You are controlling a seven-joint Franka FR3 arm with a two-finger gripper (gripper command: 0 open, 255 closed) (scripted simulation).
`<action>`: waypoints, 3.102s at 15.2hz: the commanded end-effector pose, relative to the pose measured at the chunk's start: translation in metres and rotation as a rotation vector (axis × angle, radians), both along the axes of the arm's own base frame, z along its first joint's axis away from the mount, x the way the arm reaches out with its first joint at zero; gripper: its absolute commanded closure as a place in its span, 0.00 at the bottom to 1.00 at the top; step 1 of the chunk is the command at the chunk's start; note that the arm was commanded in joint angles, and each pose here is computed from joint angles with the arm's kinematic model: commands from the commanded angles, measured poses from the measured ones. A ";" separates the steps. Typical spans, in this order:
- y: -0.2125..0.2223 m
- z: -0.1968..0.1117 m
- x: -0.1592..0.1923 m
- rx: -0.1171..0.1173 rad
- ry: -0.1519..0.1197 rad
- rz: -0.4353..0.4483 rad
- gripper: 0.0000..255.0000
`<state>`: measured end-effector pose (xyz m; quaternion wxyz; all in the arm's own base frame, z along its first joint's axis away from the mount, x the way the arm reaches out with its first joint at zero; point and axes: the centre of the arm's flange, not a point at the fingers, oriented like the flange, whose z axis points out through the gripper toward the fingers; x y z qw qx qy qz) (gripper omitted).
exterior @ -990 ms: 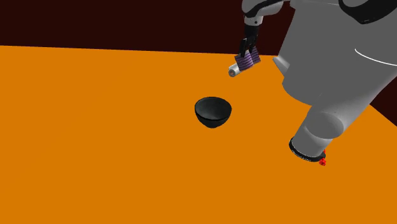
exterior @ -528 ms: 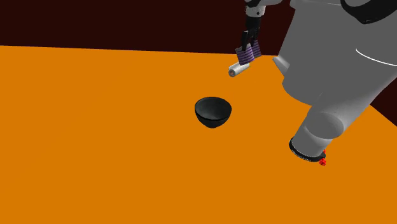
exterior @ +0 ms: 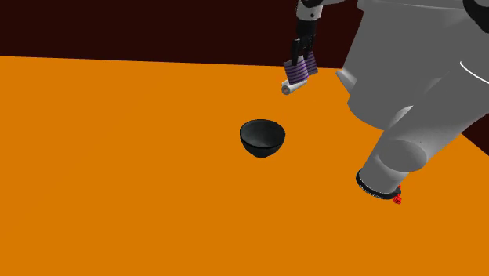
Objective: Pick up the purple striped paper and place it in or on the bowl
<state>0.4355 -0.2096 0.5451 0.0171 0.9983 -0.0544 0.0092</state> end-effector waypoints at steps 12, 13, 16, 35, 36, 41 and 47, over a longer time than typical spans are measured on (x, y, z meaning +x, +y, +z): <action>0.172 0.014 -0.023 -0.001 -0.001 -0.002 1.00; 0.185 0.016 -0.024 -0.001 -0.001 -0.002 1.00; 0.224 0.019 -0.030 -0.001 -0.001 -0.002 1.00; 0.354 -0.017 -0.046 -0.001 -0.001 -0.002 1.00; 0.354 -0.022 -0.046 -0.001 -0.001 -0.002 1.00; 0.354 -0.049 -0.046 -0.001 -0.001 -0.002 1.00; 0.354 -0.078 -0.046 -0.001 -0.001 -0.002 1.00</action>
